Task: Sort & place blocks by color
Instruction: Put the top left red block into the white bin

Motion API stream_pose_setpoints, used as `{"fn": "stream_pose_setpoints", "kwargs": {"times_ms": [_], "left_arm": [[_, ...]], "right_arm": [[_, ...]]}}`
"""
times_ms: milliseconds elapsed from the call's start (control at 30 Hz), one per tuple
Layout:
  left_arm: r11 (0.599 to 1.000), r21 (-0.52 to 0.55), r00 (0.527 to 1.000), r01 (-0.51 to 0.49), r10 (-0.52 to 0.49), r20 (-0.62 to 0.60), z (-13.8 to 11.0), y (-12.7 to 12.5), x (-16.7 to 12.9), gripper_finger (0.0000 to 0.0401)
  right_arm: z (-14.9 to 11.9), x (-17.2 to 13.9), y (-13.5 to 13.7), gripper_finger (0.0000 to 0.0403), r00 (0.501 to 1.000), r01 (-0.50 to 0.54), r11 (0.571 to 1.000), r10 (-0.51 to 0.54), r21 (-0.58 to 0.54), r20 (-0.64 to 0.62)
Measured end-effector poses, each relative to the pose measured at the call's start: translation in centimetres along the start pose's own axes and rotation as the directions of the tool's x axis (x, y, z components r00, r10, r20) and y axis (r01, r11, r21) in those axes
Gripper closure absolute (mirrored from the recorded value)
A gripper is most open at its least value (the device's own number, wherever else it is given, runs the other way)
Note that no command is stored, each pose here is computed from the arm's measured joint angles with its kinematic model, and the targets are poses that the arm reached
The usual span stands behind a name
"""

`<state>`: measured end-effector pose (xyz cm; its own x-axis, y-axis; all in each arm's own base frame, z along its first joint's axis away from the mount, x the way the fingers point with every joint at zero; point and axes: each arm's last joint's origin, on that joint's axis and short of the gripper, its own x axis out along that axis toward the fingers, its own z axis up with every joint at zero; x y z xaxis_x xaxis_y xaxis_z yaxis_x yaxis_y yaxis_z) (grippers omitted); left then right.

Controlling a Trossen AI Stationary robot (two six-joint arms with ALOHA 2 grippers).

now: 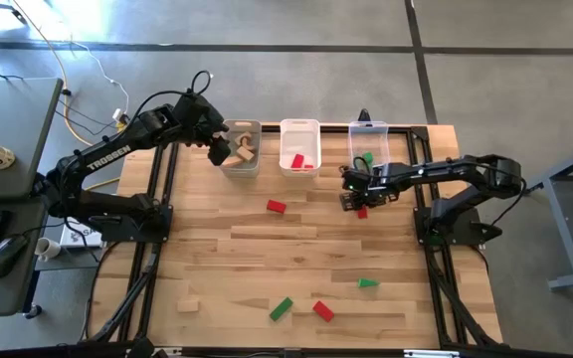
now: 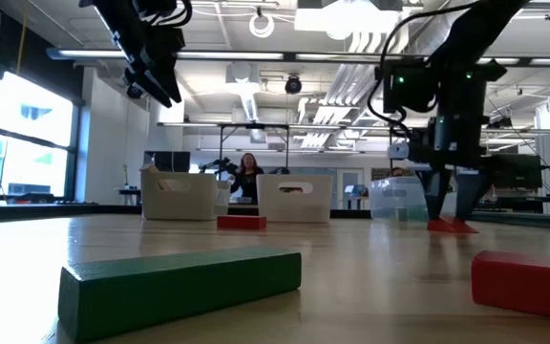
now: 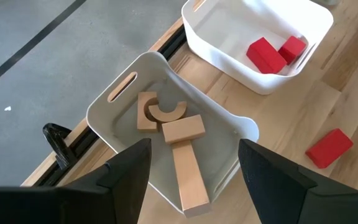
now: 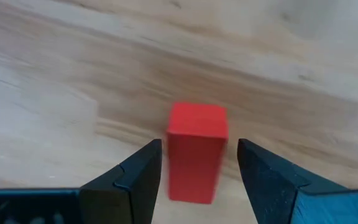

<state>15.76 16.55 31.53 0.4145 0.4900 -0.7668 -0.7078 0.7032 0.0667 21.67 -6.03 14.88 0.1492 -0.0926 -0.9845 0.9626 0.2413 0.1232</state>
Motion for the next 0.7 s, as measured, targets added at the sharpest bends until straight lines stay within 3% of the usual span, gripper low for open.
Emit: {"fn": "stream_pose_setpoints", "kwargs": {"times_ms": [333,567,700], "left_arm": [[1.0,-0.004,1.0,0.0,0.0,0.007,0.1,0.0,0.0,0.0171],[1.0,-0.005,0.999,-0.002,0.002,0.043,0.4,0.0,0.0,0.0171],[1.0,-0.005,0.999,-0.003,0.003,0.054,0.5,0.0,0.0,0.0171]], "right_arm": [[-0.1,0.6,-0.3,0.0212,1.0,-0.012,1.0,0.012,0.004,0.012],[-0.1,1.7,-0.1,0.0292,0.999,0.014,1.0,-0.014,-0.01,-0.042],[0.0,1.5,0.2,0.0299,0.999,0.003,1.0,-0.005,-0.027,-0.05]]}}
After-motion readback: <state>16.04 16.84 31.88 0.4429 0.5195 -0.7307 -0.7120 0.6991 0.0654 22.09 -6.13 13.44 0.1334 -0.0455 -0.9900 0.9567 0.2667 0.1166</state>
